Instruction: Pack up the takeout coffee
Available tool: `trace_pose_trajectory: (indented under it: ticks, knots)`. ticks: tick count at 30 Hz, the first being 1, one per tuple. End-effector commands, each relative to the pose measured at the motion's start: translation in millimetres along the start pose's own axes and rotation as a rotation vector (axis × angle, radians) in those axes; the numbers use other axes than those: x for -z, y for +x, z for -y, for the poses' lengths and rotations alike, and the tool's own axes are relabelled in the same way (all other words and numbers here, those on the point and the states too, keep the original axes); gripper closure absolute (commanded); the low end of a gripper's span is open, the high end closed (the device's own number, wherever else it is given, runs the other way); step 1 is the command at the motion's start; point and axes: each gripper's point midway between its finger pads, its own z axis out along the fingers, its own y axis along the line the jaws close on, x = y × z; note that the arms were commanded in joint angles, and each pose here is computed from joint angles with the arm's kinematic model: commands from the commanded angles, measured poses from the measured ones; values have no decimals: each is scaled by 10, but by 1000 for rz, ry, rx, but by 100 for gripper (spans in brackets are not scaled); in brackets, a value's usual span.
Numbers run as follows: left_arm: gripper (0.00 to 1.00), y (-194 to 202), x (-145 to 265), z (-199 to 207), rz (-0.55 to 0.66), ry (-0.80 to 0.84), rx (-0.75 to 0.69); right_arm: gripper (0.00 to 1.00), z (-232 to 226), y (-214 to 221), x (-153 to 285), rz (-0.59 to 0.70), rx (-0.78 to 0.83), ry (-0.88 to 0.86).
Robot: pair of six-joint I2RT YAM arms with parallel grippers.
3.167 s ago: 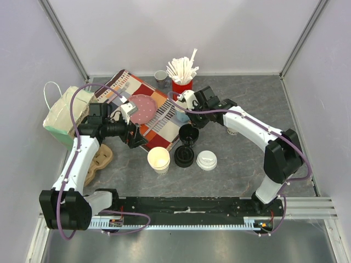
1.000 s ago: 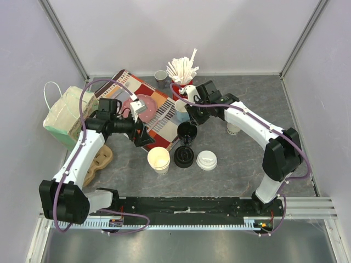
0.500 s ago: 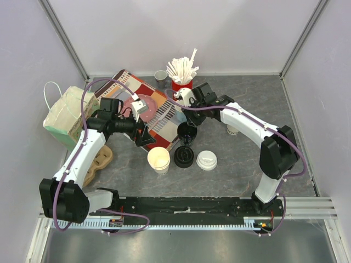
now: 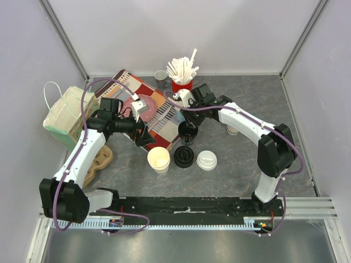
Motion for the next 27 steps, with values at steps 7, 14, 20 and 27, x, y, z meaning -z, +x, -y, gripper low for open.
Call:
trace_pose_trajectory:
  ticks: [7,14,20,27]
  knots:
    - [4,-149,19,10,33,0,-21,61,-126,-472,309,148,58,-50]
    - [4,-137,31,18,34,-4,-21,53,8,-367,135,93,60,-7]
    - [4,-131,33,29,33,-5,-21,61,11,-243,-42,23,52,-33]
    - [4,-129,28,24,33,-3,-23,82,-30,-262,18,34,65,-47]
